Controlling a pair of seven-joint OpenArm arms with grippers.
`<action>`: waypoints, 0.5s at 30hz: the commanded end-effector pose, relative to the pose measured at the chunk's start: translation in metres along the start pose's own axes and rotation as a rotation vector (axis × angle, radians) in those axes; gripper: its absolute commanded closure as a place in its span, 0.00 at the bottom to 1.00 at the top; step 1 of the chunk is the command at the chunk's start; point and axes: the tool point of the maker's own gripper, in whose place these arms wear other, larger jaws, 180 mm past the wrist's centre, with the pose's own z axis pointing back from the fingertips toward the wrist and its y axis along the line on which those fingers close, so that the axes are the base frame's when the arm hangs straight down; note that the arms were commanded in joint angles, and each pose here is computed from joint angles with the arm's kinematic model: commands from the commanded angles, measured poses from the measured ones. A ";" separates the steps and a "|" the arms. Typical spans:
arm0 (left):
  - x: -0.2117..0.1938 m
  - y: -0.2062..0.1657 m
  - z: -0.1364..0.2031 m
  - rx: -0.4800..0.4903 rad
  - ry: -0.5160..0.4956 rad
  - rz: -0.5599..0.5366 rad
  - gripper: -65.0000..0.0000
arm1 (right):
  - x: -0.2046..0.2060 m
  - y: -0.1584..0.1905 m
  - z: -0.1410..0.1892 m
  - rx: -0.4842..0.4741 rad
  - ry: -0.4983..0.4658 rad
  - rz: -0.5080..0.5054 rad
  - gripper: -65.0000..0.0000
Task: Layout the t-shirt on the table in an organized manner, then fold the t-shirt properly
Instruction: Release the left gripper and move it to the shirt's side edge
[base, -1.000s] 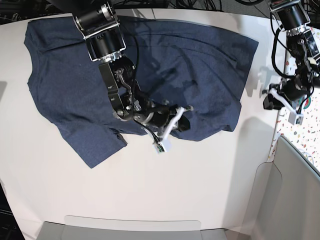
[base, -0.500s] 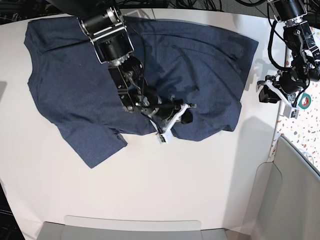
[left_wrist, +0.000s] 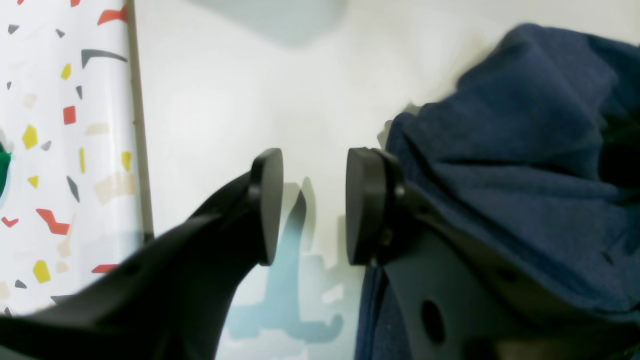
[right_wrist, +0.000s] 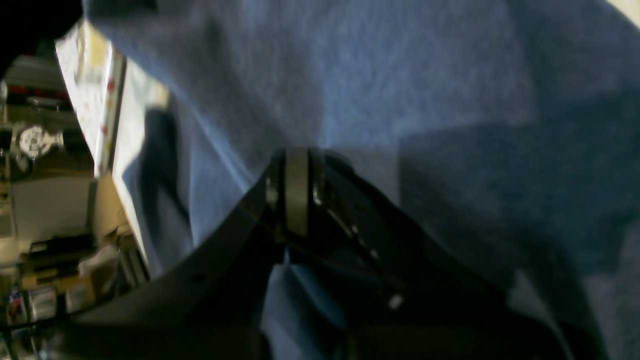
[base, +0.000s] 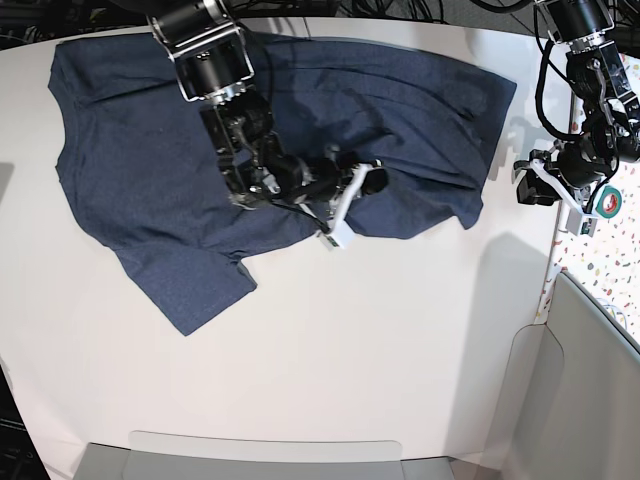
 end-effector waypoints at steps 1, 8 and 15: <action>0.016 0.002 0.006 0.002 -0.044 -0.026 0.69 | 0.003 -0.003 0.007 -0.013 -0.001 0.009 1.00; 0.019 0.001 0.006 0.002 -0.050 -0.028 0.69 | 0.003 -0.020 0.029 -0.059 -0.015 0.038 1.00; 0.024 0.001 0.006 0.002 -0.062 -0.030 0.69 | -0.005 -0.004 0.017 -0.023 0.029 0.032 1.00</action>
